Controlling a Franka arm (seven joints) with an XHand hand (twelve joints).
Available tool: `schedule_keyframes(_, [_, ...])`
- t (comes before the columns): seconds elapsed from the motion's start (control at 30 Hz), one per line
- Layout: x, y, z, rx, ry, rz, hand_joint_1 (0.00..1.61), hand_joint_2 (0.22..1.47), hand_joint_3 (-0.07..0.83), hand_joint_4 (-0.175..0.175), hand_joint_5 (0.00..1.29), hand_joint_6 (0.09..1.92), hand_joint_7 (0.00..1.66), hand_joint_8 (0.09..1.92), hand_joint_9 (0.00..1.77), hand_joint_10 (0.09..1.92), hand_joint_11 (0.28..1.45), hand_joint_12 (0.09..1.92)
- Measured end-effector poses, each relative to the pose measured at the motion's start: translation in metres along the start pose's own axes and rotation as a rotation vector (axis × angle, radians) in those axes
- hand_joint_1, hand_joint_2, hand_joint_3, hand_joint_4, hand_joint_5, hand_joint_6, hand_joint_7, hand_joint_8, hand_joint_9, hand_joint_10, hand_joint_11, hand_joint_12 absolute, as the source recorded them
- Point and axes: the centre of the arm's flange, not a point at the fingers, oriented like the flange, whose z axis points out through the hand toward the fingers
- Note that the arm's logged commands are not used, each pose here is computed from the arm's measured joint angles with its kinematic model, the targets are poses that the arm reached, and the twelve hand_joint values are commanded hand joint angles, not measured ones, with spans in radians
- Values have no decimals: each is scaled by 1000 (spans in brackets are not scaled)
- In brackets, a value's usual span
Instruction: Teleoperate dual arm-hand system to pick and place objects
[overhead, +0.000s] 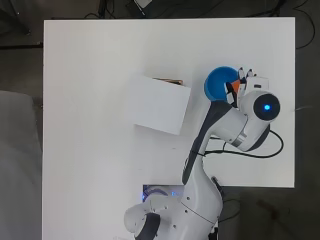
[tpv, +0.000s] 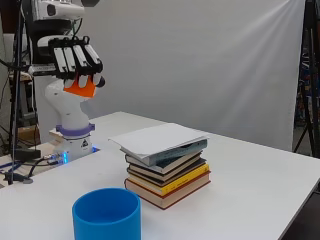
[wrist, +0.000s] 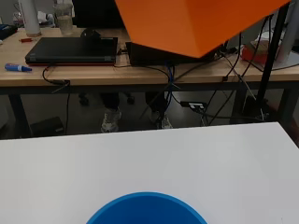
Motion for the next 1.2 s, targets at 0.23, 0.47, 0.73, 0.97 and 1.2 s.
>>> schedule_keyframes(0.23, [46,-5,39,75,118,-115,961,1174,1,175,857,1168,1442,1920,1648,1920,1203,1793])
schedule_keyframes(0.47, [85,-6,172,286,103,-134,959,1175,0,175,856,1171,1476,1920,1656,1920,1201,1774])
schedule_keyframes(0.73, [77,-23,184,266,-6,-75,964,1177,1,175,854,1180,1467,1920,1640,1920,1192,1764])
schedule_keyframes(0.97, [100,-34,130,114,-81,-145,972,1174,-1,175,861,1189,1388,1920,1589,1920,1168,1758])
schedule_keyframes(1.2, [88,1,162,153,-118,-99,956,1194,7,175,818,1295,1330,1920,1538,1920,1137,1751])
